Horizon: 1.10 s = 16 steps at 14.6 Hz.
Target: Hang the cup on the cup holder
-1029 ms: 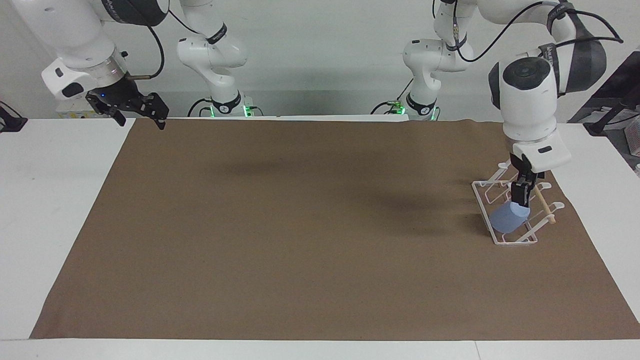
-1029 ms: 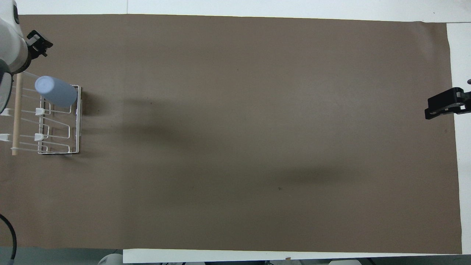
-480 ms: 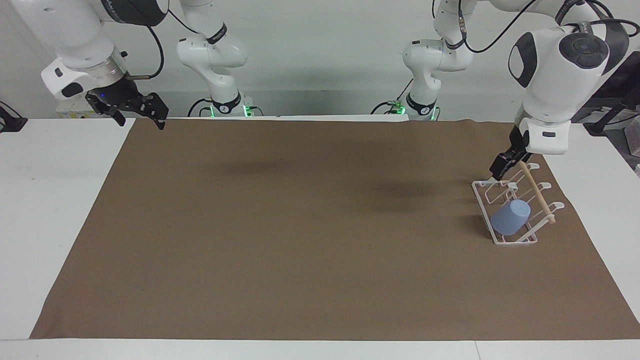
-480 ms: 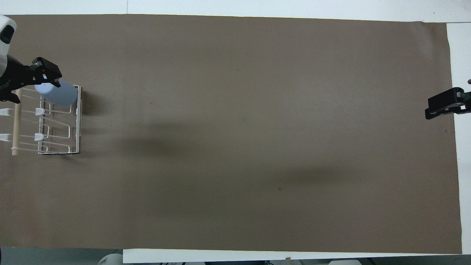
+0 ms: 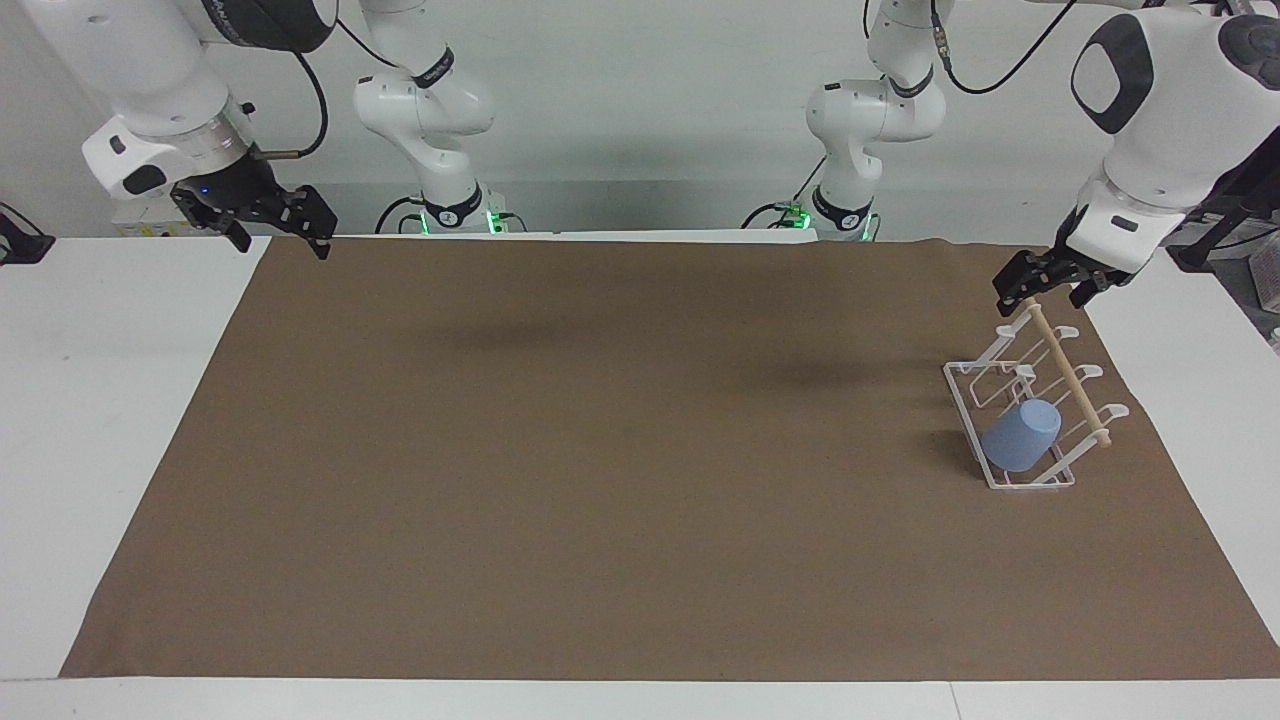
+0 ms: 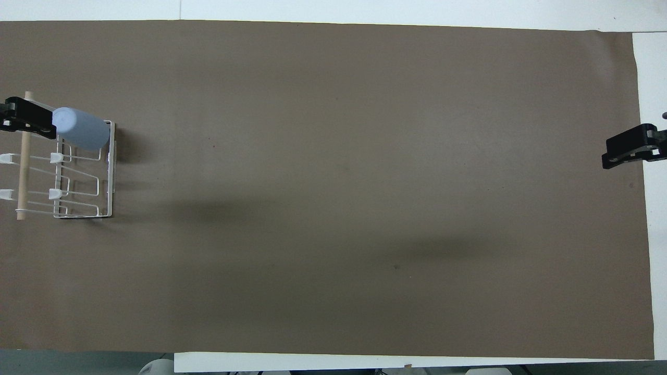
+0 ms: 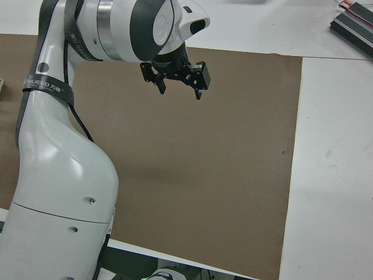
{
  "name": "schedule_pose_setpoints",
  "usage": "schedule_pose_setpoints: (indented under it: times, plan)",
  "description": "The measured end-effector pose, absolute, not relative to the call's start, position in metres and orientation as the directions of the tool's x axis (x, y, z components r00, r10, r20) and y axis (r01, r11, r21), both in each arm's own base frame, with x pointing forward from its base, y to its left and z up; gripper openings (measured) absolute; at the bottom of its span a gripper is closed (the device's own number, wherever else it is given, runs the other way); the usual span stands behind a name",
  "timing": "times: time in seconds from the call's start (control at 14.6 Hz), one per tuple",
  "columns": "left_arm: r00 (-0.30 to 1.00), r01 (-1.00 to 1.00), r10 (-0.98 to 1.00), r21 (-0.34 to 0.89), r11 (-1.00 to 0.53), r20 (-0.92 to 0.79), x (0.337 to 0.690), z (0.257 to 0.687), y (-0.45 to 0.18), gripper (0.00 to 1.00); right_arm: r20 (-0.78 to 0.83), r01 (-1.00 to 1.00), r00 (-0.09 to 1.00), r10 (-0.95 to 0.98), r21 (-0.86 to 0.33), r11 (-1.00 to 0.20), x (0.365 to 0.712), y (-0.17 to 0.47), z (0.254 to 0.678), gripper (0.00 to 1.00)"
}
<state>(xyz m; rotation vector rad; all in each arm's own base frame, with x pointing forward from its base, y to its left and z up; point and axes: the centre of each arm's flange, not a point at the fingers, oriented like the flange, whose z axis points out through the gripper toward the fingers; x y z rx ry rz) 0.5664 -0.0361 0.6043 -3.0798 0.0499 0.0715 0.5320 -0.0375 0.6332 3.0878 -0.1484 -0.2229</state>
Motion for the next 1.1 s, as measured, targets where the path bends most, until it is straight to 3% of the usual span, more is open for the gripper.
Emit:
schedule_pose_setpoints:
  times: [0.48, 1.1]
  plan:
    - [0.996, -0.089, -0.089, -0.027, -0.996, -0.017, 0.567, 0.620, -0.022, 1.00, -0.141, -0.092, 0.985, -0.098, 0.049, -0.995, 0.532, -0.037, 0.633, 1.00]
    - [0.998, 0.006, 0.005, -0.019, -1.000, 0.069, 0.564, 0.623, -0.017, 1.00, -0.143, -0.093, 0.985, -0.099, 0.049, -0.994, 0.532, -0.038, 0.633, 1.00]
